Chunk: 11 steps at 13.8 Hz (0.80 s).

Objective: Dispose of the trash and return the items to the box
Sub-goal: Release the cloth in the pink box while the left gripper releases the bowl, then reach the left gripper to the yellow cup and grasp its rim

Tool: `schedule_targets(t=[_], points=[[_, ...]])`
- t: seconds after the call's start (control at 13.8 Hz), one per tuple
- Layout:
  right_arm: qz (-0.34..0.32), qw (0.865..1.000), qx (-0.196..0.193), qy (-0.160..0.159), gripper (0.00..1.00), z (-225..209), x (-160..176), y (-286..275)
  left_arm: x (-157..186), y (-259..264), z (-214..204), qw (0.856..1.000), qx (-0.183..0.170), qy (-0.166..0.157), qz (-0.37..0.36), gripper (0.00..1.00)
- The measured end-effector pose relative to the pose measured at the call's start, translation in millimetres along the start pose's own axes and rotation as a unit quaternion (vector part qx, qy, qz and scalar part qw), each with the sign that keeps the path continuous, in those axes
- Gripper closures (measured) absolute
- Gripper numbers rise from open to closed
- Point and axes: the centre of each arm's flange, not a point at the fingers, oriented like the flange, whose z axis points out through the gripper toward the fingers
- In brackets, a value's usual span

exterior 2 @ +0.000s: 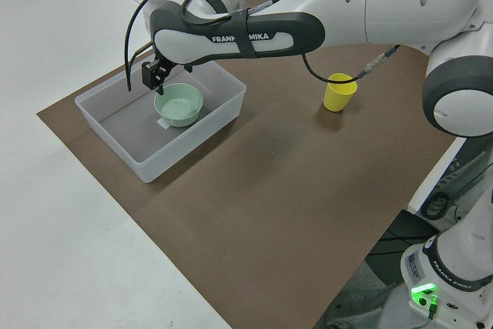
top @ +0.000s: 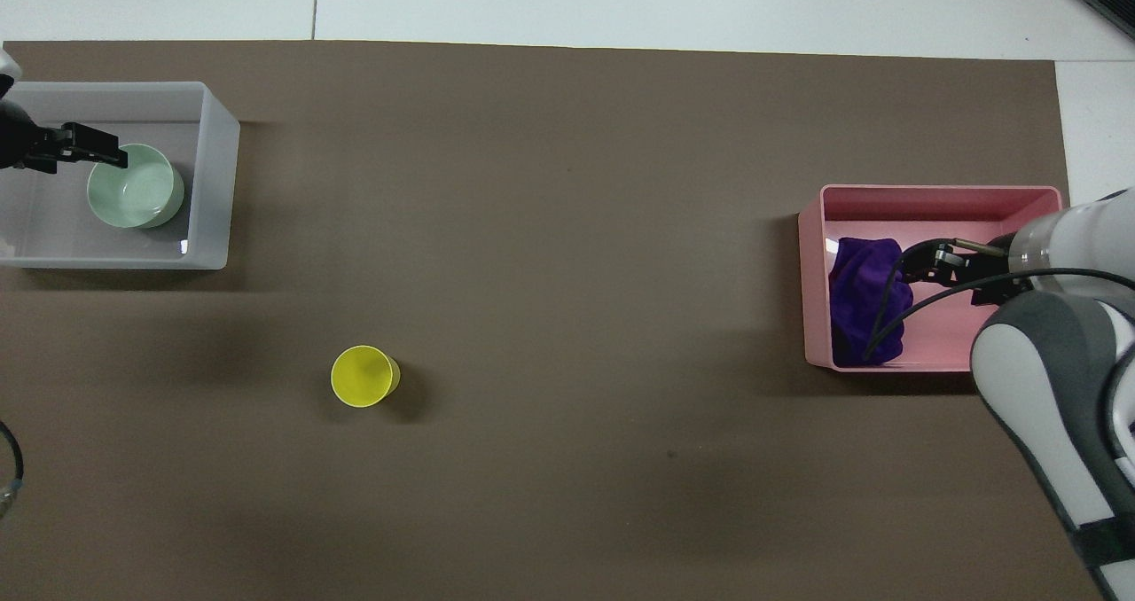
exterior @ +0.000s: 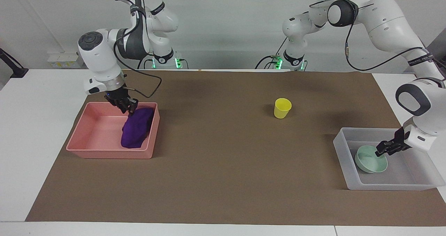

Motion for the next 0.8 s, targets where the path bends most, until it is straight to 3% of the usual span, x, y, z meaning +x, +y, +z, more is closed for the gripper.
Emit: schedule_targets(t=[0.07, 0.22, 0.51, 0.8], points=[[-0.003, 1.0, -0.002, -0.004, 0.0, -15, 2, -2, -3, 31, -14, 1.0, -0.004, -0.017, 0.011, 0.0], [-0.01, 1.0, -0.005, -0.01, 0.0, -47, 3, -10, -19, 90, -38, 0.998, -0.011, -0.067, 0.012, 0.0], [-0.037, 0.999, -0.01, -0.028, 0.0, -107, -2, -40, -77, 173, -50, 0.993, -0.005, -0.112, 0.027, 0.0], [-0.042, 0.998, -0.011, -0.035, 0.0, -144, 8, -49, -173, 214, -10, 0.995, 0.003, -0.083, 0.061, 0.0]])
